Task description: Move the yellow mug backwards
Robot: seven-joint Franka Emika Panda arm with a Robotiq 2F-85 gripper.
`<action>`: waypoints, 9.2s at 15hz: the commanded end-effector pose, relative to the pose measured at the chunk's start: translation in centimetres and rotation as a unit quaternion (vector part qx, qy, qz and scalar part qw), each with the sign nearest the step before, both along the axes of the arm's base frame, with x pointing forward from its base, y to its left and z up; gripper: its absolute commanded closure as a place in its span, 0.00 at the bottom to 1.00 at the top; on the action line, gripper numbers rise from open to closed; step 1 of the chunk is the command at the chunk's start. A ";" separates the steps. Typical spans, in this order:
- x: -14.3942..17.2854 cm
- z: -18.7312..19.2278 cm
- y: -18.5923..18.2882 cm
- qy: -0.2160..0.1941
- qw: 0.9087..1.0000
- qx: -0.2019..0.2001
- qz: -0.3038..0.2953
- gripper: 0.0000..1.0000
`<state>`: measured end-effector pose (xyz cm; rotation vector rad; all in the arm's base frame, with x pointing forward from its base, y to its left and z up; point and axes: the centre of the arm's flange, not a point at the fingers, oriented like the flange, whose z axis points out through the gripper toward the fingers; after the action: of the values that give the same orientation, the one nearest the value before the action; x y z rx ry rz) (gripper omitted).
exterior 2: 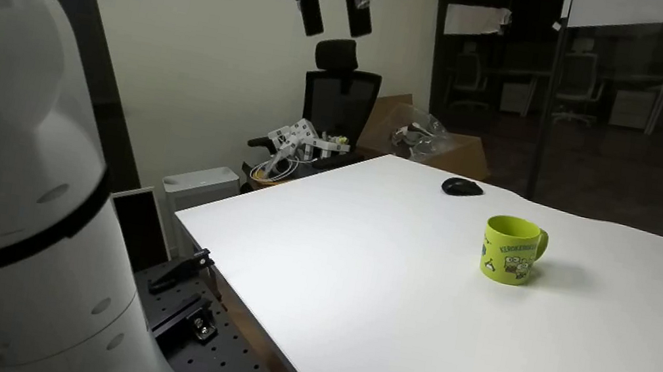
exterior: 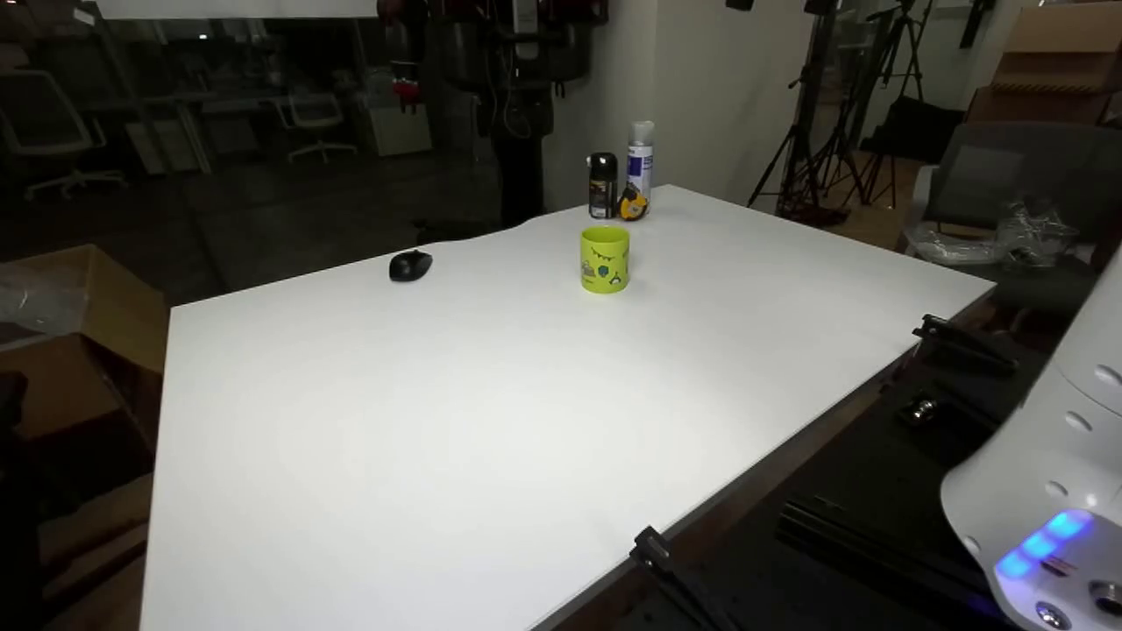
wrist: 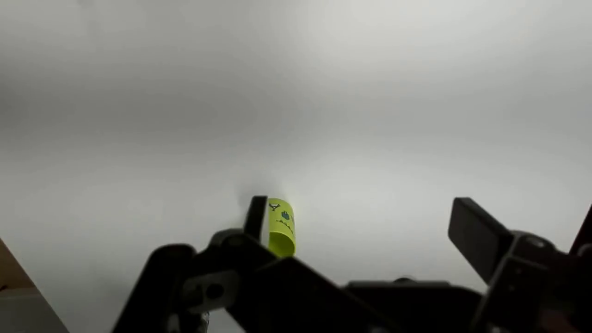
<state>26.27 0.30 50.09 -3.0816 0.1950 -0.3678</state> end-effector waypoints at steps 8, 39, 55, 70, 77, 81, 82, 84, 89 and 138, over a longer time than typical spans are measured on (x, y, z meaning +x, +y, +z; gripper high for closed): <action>9.5 -2.6 -8.4 -0.014 0.995 0.028 -0.094 0.00; 29.2 -20.6 -15.7 0.223 0.965 0.005 -0.140 0.00; 37.8 -27.8 -13.1 0.097 0.978 0.001 -0.184 0.00; 36.5 -30.8 -11.9 0.131 0.966 0.041 -0.220 0.00; 35.3 -31.8 -12.1 0.144 0.958 0.054 -0.243 0.00; 35.1 -32.4 -12.4 0.144 0.955 0.055 -0.252 0.33; 35.1 -32.4 -12.4 0.143 0.955 0.055 -0.253 0.42; 35.1 -32.3 -12.6 0.141 0.955 0.055 -0.255 0.55; 35.2 -32.0 -12.9 0.138 0.955 0.060 -0.256 0.89; 46.8 -33.4 -2.3 0.105 0.987 0.016 -0.120 0.98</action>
<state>71.71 -1.74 17.80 -3.1023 0.5494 -0.0246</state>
